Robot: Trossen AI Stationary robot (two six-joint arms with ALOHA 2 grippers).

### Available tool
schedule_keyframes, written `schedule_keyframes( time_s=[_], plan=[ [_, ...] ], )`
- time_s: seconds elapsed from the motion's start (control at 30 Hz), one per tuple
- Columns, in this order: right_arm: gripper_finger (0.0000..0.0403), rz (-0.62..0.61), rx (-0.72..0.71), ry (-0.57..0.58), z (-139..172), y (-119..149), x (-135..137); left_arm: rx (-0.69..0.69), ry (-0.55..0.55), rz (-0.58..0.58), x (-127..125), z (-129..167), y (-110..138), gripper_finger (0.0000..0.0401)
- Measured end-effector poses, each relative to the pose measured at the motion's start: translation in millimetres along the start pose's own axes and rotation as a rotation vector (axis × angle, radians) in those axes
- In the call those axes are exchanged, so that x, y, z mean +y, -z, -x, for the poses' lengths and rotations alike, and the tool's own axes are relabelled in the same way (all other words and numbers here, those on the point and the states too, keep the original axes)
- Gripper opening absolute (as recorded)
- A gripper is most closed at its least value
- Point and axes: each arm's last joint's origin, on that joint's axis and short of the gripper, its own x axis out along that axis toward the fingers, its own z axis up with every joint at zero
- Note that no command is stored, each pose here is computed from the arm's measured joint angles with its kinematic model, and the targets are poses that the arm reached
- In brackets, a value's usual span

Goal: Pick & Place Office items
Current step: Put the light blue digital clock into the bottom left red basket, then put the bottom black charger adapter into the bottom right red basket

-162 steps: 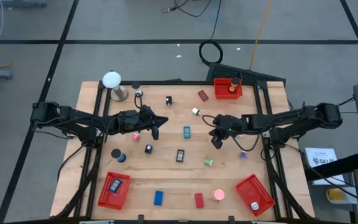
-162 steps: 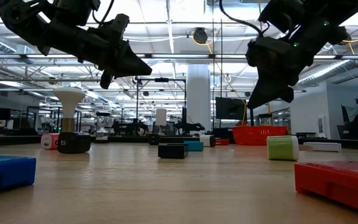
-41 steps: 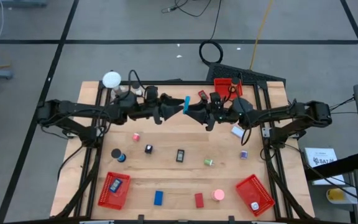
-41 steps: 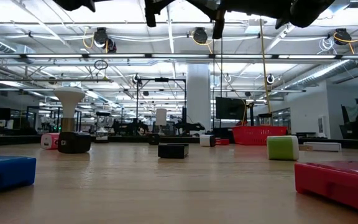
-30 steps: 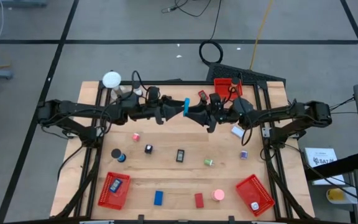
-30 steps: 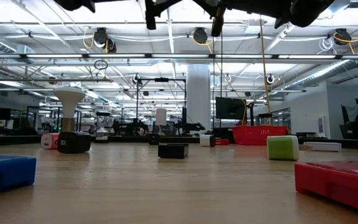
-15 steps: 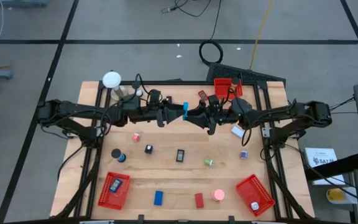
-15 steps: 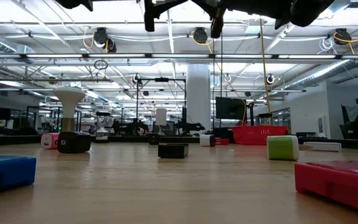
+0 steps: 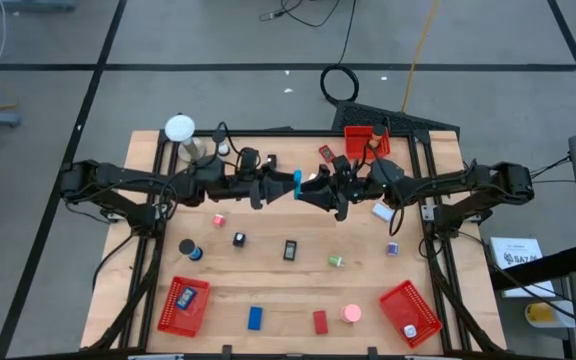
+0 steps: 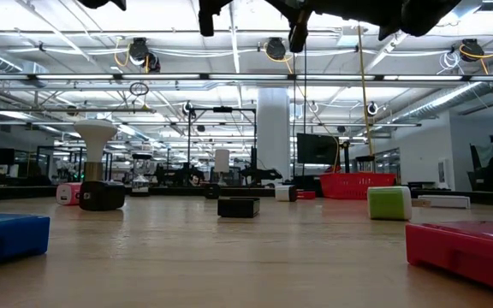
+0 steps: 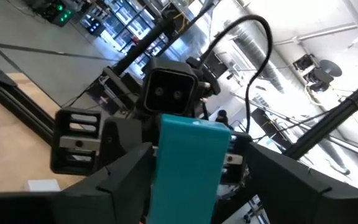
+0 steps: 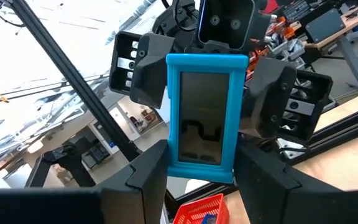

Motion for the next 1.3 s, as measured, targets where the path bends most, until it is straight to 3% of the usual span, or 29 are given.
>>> schedule_keyframes(
  time_s=[0.47, 0.6, 0.8, 0.93, 1.1, 1.3],
  plan=[
    [0.0156, -0.016, 0.024, 0.003, -1, 4, 1, 0.014, -0.012, -0.008, 2, -12, 4, 0.0268],
    [0.0155, -0.014, 0.027, -0.002, -1, 5, 3, 0.027, 0.011, -0.020, -3, -16, 1, 0.0238],
    [0.0160, -0.019, 0.019, -0.006, -1, 4, 3, 0.045, -0.010, -0.054, -3, -17, 0, 0.0160],
    [0.0166, -0.017, 0.012, -0.001, -1, 4, 4, 0.048, -0.009, -0.056, -4, -16, 0, 0.0156],
    [0.0202, -0.009, 0.018, 0.027, -2, 7, 4, 0.069, -0.044, -0.074, -11, -1, -15, 0.0156],
    [0.0248, -0.002, 0.105, 0.129, 0, 16, -4, 0.180, -0.206, -0.077, -27, 36, -22, 0.0156]
  ],
)
